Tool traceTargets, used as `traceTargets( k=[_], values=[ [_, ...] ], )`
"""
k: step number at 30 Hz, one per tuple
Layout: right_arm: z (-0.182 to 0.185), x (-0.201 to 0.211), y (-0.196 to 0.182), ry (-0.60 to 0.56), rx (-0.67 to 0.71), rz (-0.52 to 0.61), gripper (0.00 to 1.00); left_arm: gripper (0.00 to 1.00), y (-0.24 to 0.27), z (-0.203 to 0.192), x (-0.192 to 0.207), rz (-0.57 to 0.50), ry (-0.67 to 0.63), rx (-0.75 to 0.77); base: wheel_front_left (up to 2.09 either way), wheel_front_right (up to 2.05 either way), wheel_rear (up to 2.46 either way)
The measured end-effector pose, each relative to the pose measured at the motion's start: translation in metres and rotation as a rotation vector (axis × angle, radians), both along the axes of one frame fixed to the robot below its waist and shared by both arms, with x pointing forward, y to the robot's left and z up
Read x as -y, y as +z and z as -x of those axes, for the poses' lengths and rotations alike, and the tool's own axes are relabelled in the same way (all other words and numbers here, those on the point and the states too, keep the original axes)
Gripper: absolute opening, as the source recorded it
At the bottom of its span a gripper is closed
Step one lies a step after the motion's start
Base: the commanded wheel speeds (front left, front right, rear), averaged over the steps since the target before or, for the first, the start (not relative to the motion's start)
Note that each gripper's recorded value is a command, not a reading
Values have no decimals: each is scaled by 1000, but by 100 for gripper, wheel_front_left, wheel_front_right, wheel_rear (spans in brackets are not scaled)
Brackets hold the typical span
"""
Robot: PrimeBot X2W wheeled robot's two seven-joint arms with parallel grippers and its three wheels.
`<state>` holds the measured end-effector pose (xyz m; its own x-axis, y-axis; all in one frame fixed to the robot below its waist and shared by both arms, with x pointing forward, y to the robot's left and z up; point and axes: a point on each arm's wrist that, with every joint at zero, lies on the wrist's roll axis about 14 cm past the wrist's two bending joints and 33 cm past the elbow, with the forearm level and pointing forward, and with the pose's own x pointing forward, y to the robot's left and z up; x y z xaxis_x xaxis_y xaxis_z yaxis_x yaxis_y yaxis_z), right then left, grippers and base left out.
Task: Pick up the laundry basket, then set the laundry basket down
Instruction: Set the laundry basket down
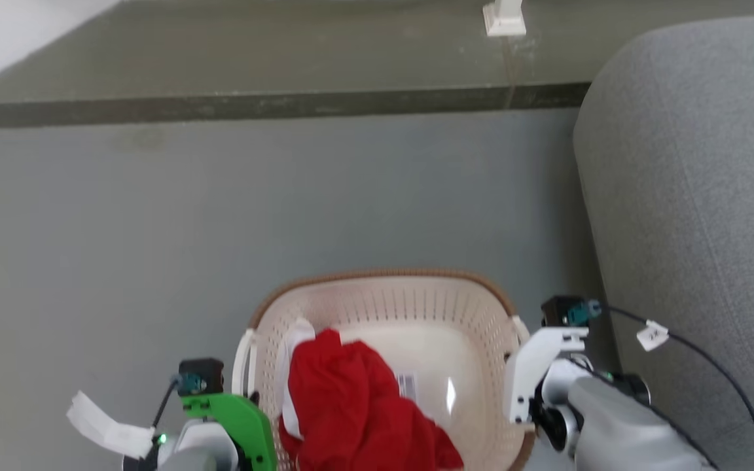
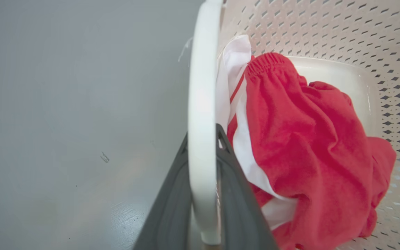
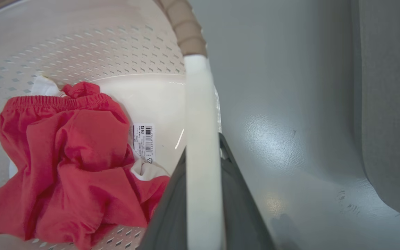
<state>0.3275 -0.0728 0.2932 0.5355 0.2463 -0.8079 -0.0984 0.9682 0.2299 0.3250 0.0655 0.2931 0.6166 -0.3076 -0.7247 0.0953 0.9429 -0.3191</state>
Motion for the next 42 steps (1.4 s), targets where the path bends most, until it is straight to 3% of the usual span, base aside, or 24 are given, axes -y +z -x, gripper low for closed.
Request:
traceTargets(
  k=[17, 42],
  values=[
    [-74, 7, -19, -26, 35, 11, 0, 0, -24, -64, 4, 11, 49, 14, 0, 0, 0],
    [-135, 16, -106, -65, -5, 36, 0, 0, -101, -129, 12, -13, 31, -14, 0, 0, 0]
  ],
)
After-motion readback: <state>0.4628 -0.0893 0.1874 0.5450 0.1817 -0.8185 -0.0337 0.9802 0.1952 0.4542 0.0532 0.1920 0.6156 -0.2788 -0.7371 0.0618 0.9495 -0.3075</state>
